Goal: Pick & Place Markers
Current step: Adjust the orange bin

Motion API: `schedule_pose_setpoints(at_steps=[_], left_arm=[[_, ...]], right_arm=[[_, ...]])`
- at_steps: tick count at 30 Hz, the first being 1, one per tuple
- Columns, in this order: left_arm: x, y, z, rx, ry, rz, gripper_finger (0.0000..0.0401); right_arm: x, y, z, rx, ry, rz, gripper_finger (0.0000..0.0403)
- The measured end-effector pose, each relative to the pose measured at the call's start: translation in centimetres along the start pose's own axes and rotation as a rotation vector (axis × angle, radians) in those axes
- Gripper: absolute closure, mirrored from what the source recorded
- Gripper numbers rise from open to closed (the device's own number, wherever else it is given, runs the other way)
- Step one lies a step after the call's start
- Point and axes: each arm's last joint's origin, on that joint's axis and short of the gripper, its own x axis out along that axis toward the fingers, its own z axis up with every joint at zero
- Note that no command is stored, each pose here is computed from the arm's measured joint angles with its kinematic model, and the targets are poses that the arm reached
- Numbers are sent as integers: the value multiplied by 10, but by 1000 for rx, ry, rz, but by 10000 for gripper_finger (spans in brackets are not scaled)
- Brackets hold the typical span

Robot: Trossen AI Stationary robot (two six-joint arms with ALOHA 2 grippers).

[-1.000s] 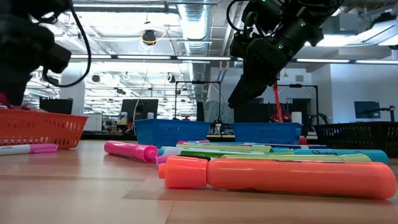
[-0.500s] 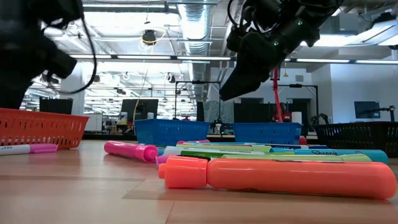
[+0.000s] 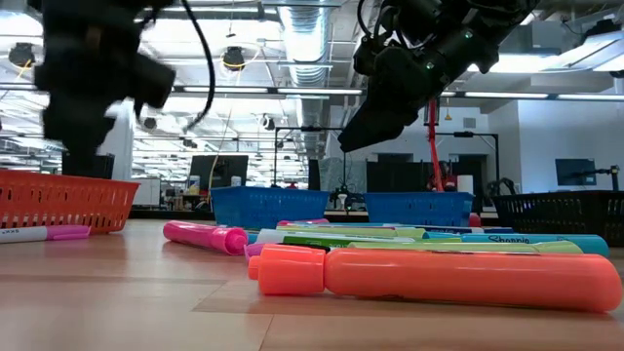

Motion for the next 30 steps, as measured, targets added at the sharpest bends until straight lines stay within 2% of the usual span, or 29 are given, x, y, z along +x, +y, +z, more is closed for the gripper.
schedule_pose_setpoints(at_steps=[4,8,12,16,22,30], left_arm=[[18,1,-1,-26,139,8,304],[20,3,-3,-38,180,32,304],[16,10,-8,-53,202,109,304],[15,14,-8,-30,174,176,304],[16,13,-5,13,103,190,300],[17,13,-2,23,47,204,263]], right_arm=[[0,0,0,0,0,0,178],[0,0,0,0,-3,0,178],[0,-1,2,3,-23,-3,178],[0,-4,2,9,-23,-10,178],[0,-9,2,19,-24,-20,178],[0,-10,2,22,-23,-24,178]])
